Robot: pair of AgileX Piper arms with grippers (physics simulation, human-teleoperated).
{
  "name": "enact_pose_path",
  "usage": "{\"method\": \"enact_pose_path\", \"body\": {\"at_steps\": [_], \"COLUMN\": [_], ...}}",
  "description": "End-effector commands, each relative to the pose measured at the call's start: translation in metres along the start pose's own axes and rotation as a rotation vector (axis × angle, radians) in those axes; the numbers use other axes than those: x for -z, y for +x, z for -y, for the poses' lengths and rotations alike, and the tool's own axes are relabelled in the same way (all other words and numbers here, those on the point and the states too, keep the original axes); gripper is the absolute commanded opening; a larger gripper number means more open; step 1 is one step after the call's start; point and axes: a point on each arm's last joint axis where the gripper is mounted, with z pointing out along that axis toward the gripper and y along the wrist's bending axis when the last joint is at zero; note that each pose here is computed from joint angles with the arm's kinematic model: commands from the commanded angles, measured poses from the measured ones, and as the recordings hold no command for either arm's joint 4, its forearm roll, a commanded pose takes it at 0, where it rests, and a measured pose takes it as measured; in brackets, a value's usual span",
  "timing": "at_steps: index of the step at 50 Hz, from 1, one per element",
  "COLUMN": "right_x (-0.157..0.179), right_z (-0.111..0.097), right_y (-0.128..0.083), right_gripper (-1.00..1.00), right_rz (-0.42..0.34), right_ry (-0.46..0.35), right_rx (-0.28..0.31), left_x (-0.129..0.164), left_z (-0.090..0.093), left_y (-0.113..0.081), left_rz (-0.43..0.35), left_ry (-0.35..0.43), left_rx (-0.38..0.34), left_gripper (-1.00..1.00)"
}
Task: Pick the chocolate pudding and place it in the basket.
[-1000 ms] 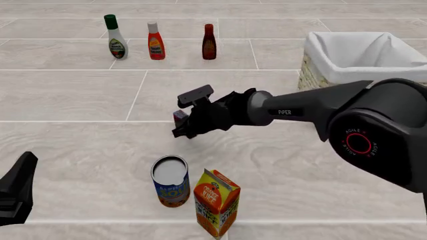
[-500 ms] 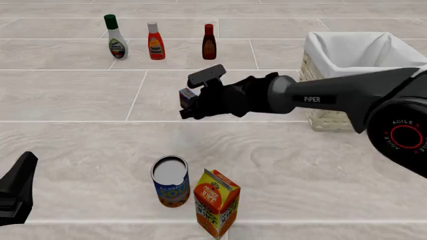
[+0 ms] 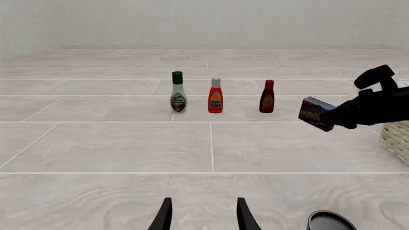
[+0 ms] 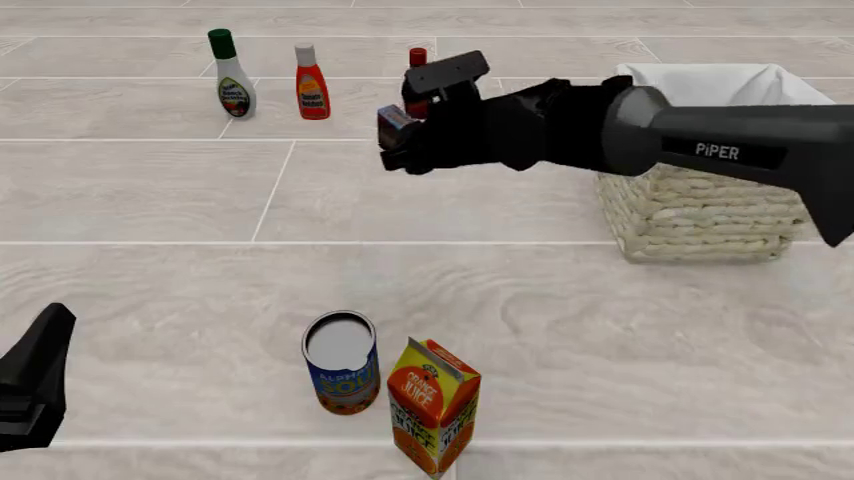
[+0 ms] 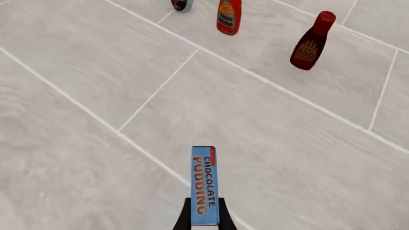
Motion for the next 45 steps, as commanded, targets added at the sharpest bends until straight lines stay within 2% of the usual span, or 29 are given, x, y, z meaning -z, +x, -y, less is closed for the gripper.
{"method": "enact_pose_path", "body": {"at_steps": [1,6,18,27,38,45], "right_x": [0.021,0.028,0.046,0.055,0.071,0.079], "right_z": [0.019,0.028,0.065,0.076,0.105,0.113], "right_y": [-0.026,-0.034,-0.057,-0.064,-0.074,-0.077], "right_gripper": [-1.00,-1.00,-1.00,-1.00,-1.00,-1.00], "right_rz": [0.036,0.043,0.071,0.088,0.122,0.133], "right_ry": [0.036,0.054,0.125,0.150,0.209,0.228], "right_rx": [-0.026,-0.028,-0.069,-0.087,-0.138,-0.142], "left_x": [0.000,0.000,0.000,0.000,0.000,0.000], "left_z": [0.000,0.000,0.000,0.000,0.000,0.000], "left_y": [0.000,0.000,0.000,0.000,0.000,0.000], "left_rz": [0.000,0.000,0.000,0.000,0.000,0.000], "left_ry": [0.000,0.000,0.000,0.000,0.000,0.000], "left_rx": [0.000,0.000,0.000,0.000,0.000,0.000], "left_gripper": [1.00,1.00,1.00,1.00,1.00,1.00]}}
